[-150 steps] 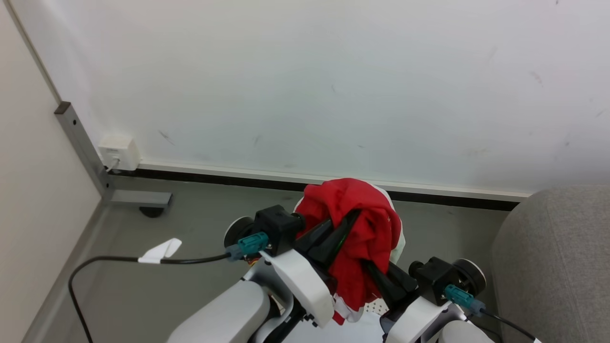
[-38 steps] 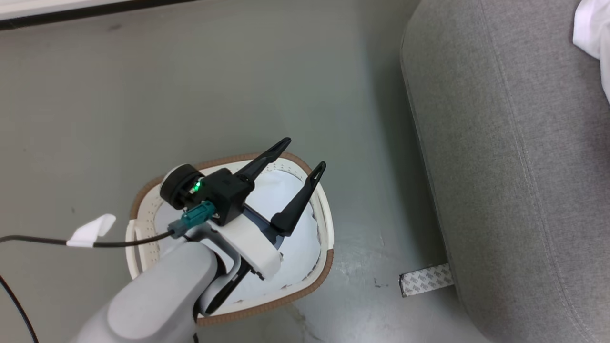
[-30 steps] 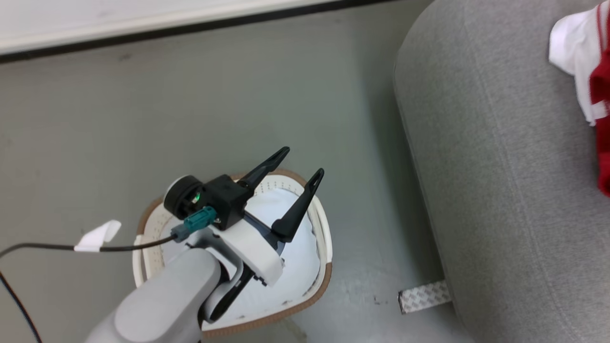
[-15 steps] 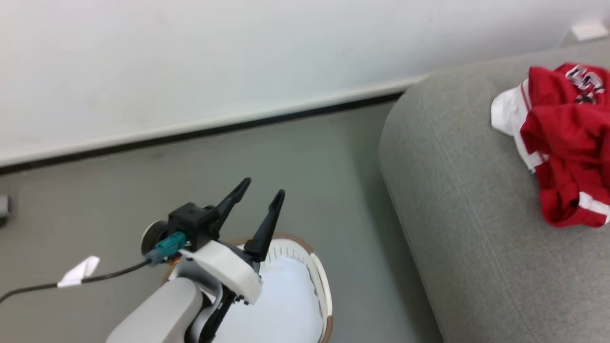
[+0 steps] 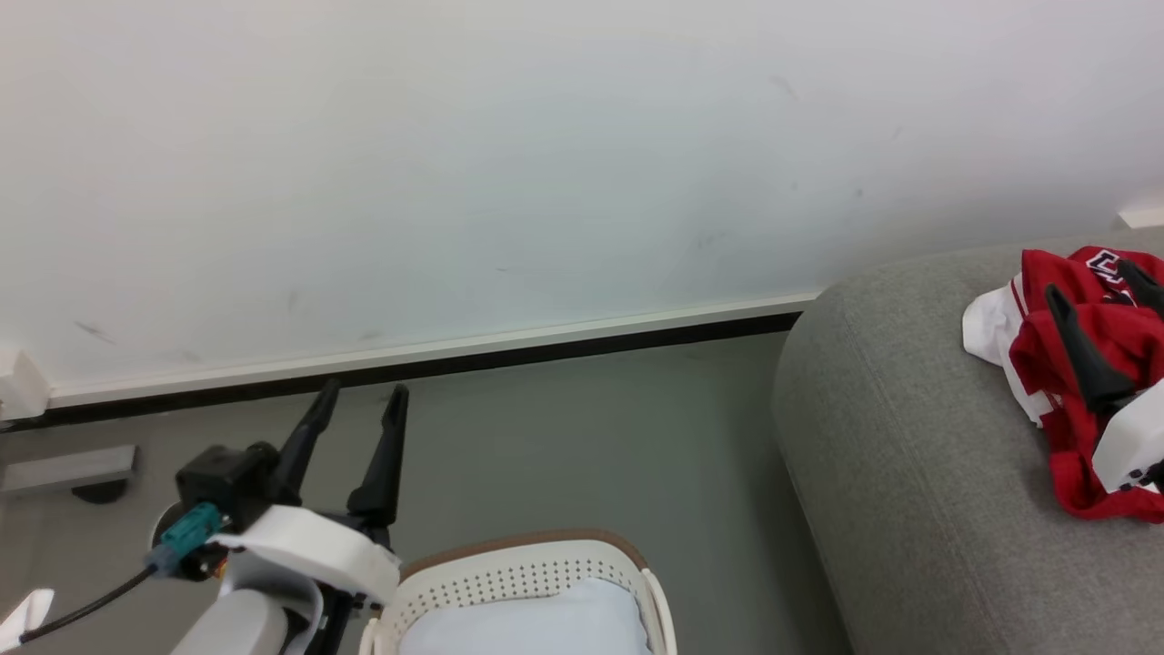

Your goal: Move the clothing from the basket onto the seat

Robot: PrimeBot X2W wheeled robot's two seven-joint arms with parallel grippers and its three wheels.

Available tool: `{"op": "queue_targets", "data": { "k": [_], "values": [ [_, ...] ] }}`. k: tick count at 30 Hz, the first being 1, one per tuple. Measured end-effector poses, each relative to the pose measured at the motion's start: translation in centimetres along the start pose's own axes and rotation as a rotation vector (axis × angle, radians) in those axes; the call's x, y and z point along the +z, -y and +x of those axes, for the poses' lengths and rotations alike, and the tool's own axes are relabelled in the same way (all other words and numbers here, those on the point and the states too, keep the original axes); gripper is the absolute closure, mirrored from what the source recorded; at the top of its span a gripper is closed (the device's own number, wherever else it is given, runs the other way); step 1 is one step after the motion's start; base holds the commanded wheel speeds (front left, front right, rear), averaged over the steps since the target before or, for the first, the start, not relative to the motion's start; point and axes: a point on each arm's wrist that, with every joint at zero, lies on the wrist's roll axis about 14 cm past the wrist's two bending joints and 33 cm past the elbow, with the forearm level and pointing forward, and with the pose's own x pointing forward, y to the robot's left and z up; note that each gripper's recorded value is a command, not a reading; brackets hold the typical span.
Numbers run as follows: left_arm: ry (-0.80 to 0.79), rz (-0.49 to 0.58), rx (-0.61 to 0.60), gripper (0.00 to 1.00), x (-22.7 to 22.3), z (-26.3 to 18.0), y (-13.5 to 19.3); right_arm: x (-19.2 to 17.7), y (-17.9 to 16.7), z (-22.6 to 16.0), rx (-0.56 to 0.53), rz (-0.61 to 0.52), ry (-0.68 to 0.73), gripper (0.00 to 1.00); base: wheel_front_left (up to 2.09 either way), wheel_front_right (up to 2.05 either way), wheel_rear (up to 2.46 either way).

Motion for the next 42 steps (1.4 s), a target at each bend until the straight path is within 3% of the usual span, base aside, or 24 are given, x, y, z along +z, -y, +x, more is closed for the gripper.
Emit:
{"op": "queue_targets", "data": {
  "k": [9,22,42],
  "values": [
    [0.001,-0.008,0.192,0.00,-0.4,-4.5,-4.9,0.2,-6.7,-0.6,0.074,0.169,0.167,0.00,0.00,0.00,0.00],
    [-0.044,0.035,0.345,0.00,-2.5,-9.2,-7.9,-3.0,-14.9,-3.8,0.116,0.307,0.160,0.00,0.00,0.00,0.00],
    [-0.083,0.041,0.359,0.00,-4.3,-10.2,-7.8,-3.6,-15.9,-5.0,0.084,0.329,0.151,0.00,0.00,0.00,0.00]
  ]
}}
